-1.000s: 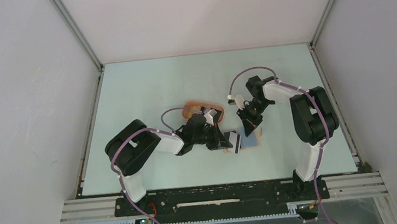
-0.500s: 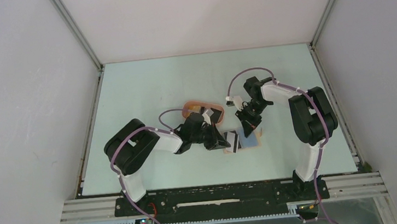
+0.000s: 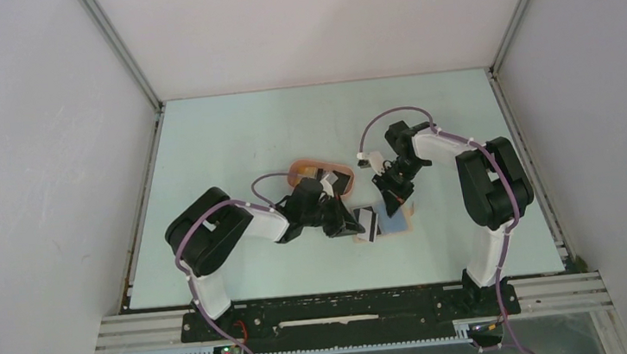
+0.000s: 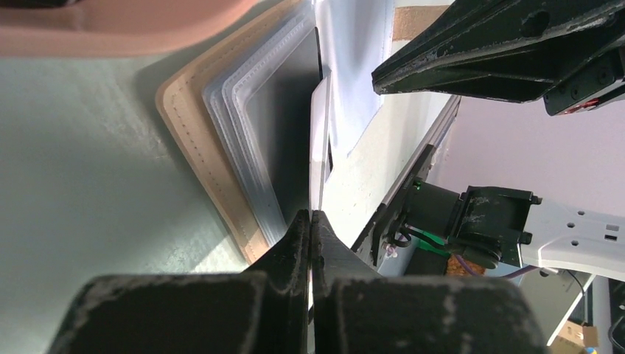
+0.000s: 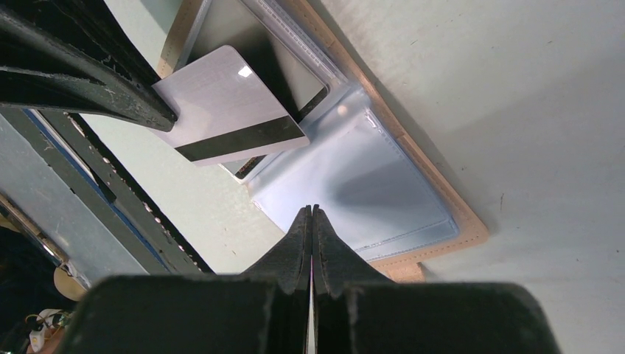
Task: Put the credit cards into the card holder
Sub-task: Insert the credit card into the card holder.
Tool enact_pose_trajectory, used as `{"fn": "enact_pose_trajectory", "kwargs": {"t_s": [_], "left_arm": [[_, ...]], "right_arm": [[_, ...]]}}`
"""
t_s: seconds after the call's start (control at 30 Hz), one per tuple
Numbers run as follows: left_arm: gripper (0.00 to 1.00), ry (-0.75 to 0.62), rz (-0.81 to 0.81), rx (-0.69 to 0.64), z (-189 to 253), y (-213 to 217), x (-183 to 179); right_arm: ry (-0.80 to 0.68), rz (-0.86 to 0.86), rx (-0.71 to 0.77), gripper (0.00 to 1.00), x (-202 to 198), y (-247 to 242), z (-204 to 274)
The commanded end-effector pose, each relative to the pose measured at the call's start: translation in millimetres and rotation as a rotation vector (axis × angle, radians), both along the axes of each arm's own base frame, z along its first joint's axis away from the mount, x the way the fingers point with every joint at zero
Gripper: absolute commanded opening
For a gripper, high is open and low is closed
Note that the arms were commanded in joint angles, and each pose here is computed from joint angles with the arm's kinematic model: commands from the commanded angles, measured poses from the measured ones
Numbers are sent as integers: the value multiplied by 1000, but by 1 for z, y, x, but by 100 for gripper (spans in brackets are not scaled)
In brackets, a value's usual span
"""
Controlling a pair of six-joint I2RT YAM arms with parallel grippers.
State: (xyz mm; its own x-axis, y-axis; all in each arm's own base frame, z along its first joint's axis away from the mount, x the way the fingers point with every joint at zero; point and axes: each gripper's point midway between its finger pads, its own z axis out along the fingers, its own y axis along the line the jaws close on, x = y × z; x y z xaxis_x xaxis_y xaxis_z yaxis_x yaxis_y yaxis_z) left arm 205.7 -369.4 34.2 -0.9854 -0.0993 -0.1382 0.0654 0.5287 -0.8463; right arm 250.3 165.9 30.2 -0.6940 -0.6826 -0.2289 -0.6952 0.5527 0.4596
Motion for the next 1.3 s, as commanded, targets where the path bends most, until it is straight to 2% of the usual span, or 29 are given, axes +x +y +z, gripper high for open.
{"fn": "enact_pose_trajectory", "kwargs": {"t_s": [0.0, 0.6, 1.27], "left_arm": [[0, 5, -15, -12, 5, -10, 1], [0, 32, 4, 2, -8, -15, 6], [0, 3, 159, -15, -8, -22, 22]], "right_arm": [[-22, -7, 4, 0, 9, 2, 4], [-19, -8, 7, 0, 9, 3, 5], [-30, -14, 23, 1, 10, 5, 11]]}}
